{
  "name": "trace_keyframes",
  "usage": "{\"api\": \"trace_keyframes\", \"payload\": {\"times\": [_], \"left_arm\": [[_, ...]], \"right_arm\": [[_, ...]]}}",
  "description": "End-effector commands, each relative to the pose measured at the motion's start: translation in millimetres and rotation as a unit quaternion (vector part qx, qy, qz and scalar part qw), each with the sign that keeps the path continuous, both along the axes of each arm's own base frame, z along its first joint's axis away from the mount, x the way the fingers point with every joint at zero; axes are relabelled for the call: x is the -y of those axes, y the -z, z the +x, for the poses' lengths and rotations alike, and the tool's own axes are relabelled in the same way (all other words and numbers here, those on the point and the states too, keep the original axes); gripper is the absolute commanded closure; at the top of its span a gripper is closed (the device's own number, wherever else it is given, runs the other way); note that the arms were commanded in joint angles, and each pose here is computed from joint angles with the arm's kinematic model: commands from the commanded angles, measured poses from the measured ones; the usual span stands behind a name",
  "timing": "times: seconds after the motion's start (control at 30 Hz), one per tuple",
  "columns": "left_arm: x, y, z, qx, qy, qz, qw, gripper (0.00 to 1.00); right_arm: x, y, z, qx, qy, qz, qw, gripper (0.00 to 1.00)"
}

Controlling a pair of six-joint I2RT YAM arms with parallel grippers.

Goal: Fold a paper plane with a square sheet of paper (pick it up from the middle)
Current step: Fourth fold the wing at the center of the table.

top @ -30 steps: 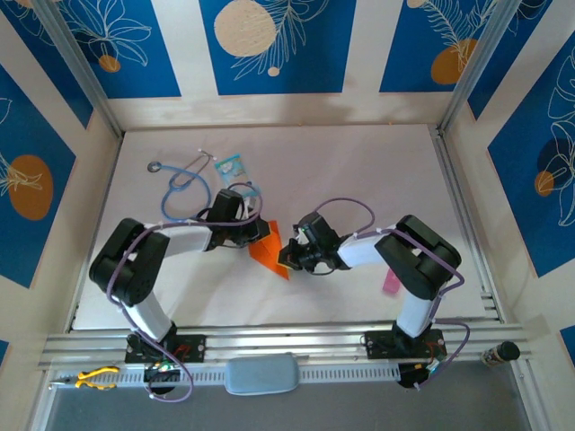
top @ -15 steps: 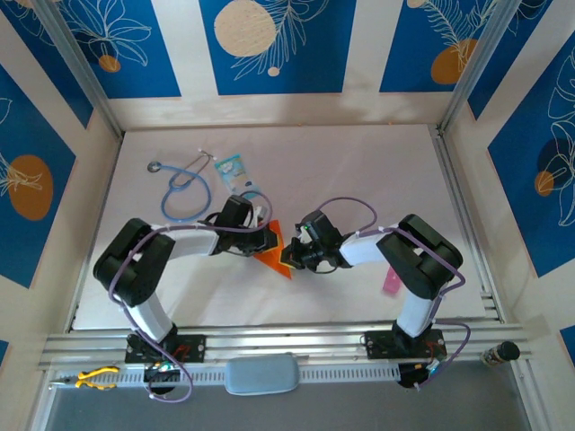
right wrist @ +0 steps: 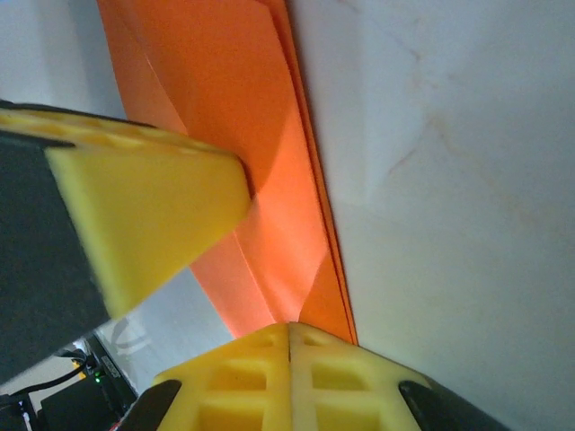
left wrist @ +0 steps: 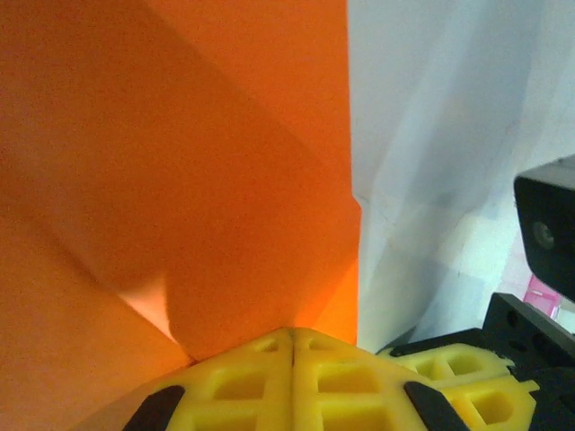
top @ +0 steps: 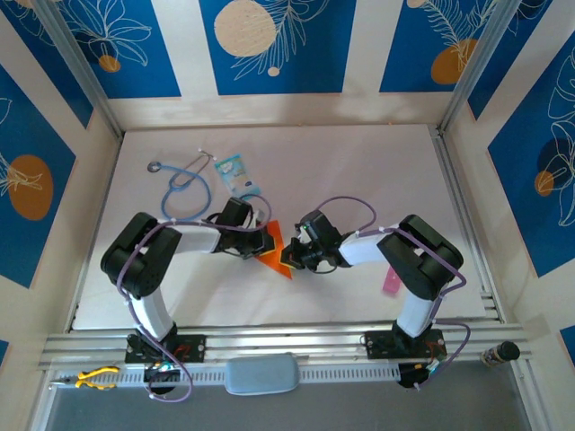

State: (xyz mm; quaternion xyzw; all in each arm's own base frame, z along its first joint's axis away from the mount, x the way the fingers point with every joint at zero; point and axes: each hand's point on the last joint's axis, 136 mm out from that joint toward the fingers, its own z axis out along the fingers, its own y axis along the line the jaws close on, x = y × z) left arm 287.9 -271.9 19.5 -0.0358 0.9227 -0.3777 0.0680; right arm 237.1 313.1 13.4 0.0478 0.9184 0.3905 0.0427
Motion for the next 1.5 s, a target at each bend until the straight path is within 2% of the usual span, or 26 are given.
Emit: {"api": "trace_keyframes", "payload": {"times": [0.0, 0.57, 1.23, 1.47], "left_arm": [[-22, 16, 17, -0.002, -0.025, 0.04, 0.999, 1.0], [-54, 12, 73, 0.013, -0.072, 0.049, 0.996, 1.0], [-83, 4, 96, 0.033, -0.086, 0.088, 0.992, 1.0], [-78, -13, 109, 0.047, -0.085, 0.071, 0.993, 1.0]], "right_arm": [[34, 44, -32, -0.064, -0.001, -0.098, 0.993, 0.99], [38, 47, -36, -0.069, -0.008, -0.107, 0.992, 0.99], [39, 44, -36, -0.067, -0.007, -0.098, 0.993, 0.99], [39, 44, -36, -0.068, -0.006, -0.093, 0.993, 0.99]]}}
